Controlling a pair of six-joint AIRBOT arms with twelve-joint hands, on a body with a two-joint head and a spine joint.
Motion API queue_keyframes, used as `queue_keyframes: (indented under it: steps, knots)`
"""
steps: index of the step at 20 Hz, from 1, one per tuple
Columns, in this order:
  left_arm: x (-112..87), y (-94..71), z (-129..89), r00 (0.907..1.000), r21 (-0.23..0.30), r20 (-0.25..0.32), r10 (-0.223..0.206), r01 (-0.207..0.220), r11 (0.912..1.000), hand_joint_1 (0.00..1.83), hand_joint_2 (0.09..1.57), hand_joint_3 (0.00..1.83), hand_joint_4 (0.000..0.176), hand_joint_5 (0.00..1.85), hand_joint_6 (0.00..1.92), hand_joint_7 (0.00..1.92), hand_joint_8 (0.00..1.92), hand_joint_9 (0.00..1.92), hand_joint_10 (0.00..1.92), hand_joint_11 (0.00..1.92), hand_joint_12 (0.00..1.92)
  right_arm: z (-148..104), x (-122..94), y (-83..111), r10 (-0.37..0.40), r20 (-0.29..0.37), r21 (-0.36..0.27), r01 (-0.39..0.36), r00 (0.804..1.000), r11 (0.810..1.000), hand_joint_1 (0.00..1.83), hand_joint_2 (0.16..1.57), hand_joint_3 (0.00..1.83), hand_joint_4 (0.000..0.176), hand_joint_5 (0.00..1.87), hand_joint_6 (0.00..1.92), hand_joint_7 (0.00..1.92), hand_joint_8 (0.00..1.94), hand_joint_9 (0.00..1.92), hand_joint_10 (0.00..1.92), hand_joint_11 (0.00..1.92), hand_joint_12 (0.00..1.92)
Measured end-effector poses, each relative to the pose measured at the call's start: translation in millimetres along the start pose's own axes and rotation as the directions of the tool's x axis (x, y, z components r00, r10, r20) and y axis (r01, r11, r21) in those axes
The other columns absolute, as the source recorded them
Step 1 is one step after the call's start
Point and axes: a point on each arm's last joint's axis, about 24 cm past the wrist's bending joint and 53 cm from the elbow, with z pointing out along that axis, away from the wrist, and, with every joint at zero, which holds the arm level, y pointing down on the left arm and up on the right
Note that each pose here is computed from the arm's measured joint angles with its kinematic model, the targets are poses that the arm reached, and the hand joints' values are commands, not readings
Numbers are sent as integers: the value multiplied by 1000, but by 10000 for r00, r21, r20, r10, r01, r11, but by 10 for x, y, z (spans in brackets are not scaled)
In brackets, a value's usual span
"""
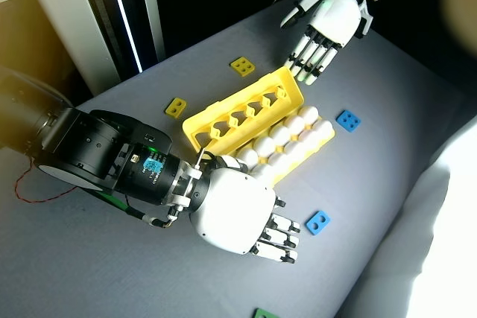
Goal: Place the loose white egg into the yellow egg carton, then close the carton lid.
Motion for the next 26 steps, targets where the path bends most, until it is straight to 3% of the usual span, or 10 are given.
queue_keyframes:
  steps: [8, 11, 13, 15, 17, 19, 20, 22, 24, 26]
  knots:
    - [4, -7, 5, 10000, 15, -26, 26, -26, 10000, 0, 1294, 0, 0, 560, 7, 536, 8, 466, 9, 0, 763, 0, 6, -5, -29, -27, 23, 29, 10000, 10000, 881, 854, 0, 127, 811, 0, 318, 1, 245, 3, 0, 389]
    - [-2, -11, 7, 10000, 26, -17, 49, -48, 10000, 0, 1297, 0, 0, 568, 5, 550, 5, 465, 3, 0, 727, -5, -6, -7, -212, -10, 28, 212, 9998, 9998, 832, 850, 0, 148, 711, 0, 303, 0, 232, 1, 0, 466]
    - [7, -31, 15, 10000, 75, -39, 43, -43, 10000, 0, 1296, 0, 0, 566, 3, 547, 3, 459, 0, 0, 726, -22, -129, 84, -746, 100, -78, 747, 9972, 9972, 821, 854, 1, 147, 683, 0, 301, 0, 233, 2, 0, 472]
    - [4, -26, 14, 10000, 58, -29, 40, -40, 10000, 0, 1293, 0, 0, 576, 4, 552, 3, 472, 4, 0, 761, -86, -280, 323, -1709, 85, -757, 1710, 9853, 9824, 781, 860, 2, 145, 611, 0, 266, 0, 198, 0, 0, 434]
    - [4, -29, 15, 10000, 66, -31, 44, -44, 10000, 0, 1286, 0, 0, 572, 2, 548, 4, 472, 2, 0, 745, -165, -277, 547, -2475, -207, -1433, 2421, 9687, 9596, 745, 860, 1, 119, 476, 0, 180, 1, 101, 0, 0, 333]
    - [-37, -46, 13, 9999, 86, 131, -81, 80, 9999, 0, 1283, 0, 0, 593, 5, 574, 7, 493, 6, 0, 774, -328, -121, 772, -3432, -742, -2202, 3203, 9363, 9214, 692, 872, 5, 94, 392, 0, 151, 0, 72, 0, 0, 311]
    - [-66, -55, 0, 9997, 72, 215, -77, 75, 9999, 0, 1294, 2, 0, 599, 4, 572, 3, 487, 2, 0, 789, -451, -4, 888, -3922, -1001, -2682, 3548, 9144, 8957, 688, 873, 4, 65, 350, 0, 160, 4, 84, 5, 0, 307]
    - [-88, -77, -5, 9996, 90, 284, -72, 69, 9999, 0, 1299, 4, 0, 602, 4, 581, 6, 496, 5, 0, 792, -685, 142, 994, -4333, -1444, -3258, 3707, 8896, 8697, 692, 873, 2, 29, 256, 0, 157, 0, 91, 5, 0, 292]
    - [-48, -72, 2, 9996, 72, 221, -168, 167, 9998, 0, 1299, 3, 0, 600, 3, 577, 3, 488, 1, 0, 789, -882, 193, 965, -4652, -1700, -3345, 3932, 8687, 8564, 707, 876, 3, 0, 203, 0, 139, 0, 83, 1, 0, 293]
    - [4, -51, 11, 9997, -23, 121, -215, 215, 9998, 0, 1297, 2, 0, 600, 2, 572, 0, 478, 1, 0, 766, -1007, 153, 908, -4732, -1741, -3172, 4058, 8636, 8572, 735, 868, 0, 0, 191, 0, 146, 1, 99, 4, 0, 353]
